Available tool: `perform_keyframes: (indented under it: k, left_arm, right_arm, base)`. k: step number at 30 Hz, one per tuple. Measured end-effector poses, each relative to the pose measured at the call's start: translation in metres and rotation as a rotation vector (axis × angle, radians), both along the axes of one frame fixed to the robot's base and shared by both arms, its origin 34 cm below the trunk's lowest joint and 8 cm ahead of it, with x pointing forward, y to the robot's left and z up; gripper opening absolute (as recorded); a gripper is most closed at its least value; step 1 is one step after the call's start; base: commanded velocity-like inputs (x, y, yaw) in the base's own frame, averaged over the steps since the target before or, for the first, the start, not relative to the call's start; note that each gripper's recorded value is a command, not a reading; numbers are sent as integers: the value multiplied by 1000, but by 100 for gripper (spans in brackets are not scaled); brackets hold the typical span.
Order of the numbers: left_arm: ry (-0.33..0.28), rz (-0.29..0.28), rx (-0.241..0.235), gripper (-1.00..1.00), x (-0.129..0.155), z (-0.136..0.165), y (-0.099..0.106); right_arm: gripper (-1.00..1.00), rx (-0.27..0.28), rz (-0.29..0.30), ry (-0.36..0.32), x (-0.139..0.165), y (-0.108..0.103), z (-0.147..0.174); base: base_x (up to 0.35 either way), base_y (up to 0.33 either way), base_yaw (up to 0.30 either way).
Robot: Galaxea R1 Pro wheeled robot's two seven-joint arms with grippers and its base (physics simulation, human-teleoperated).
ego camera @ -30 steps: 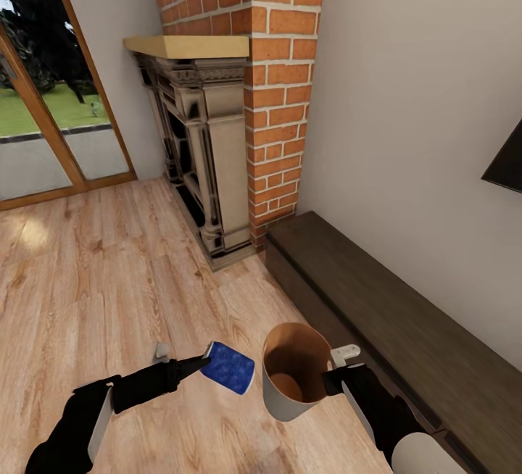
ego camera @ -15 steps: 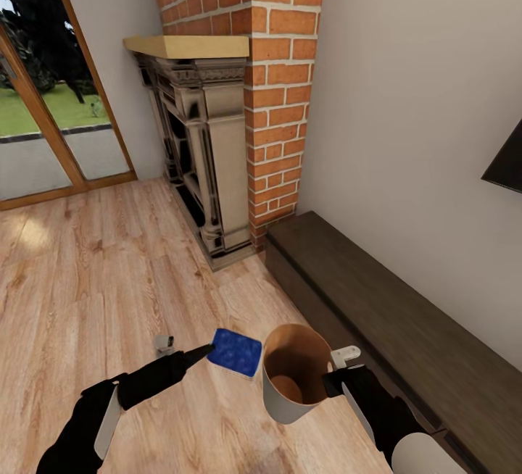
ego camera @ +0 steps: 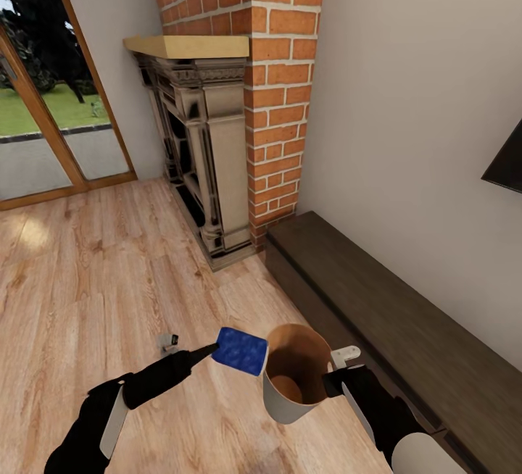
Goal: Put the three can of soda from the living room inside the tash can in the kitchen.
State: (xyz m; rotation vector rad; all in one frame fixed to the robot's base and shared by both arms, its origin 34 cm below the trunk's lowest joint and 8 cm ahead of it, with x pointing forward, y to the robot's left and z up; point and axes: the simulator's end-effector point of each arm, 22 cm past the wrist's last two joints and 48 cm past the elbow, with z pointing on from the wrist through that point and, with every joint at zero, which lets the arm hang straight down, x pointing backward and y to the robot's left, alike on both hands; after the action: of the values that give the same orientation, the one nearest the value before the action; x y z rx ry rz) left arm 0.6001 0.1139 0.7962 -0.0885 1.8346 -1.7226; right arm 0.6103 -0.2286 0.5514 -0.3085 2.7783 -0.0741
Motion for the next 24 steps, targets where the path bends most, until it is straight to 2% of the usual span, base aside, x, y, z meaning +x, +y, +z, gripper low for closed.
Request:
perform_keyframes:
  k: [2, 6, 15, 24]
  left_arm:
    - [40, -11, -27, -100, -2, 1, -4]
    - [65, -17, -42, -100, -3, 1, -8]
    - [71, -23, -79, -100, -3, 5, -27]
    - [72, -29, -90, -100, -4, 7, -35]
  right_arm:
    - [-100, 0, 0, 0, 0, 0, 0]
    - [-100, 0, 0, 0, 0, 0, 0]
    - [-100, 9, 7, -1, 0, 10, 0]
    - [-100, 29, 13, 0, 0, 24, 1]
  base:
    - [0, 0, 0]
    - [0, 0, 0]
    - [0, 0, 0]
    - [0, 0, 0]
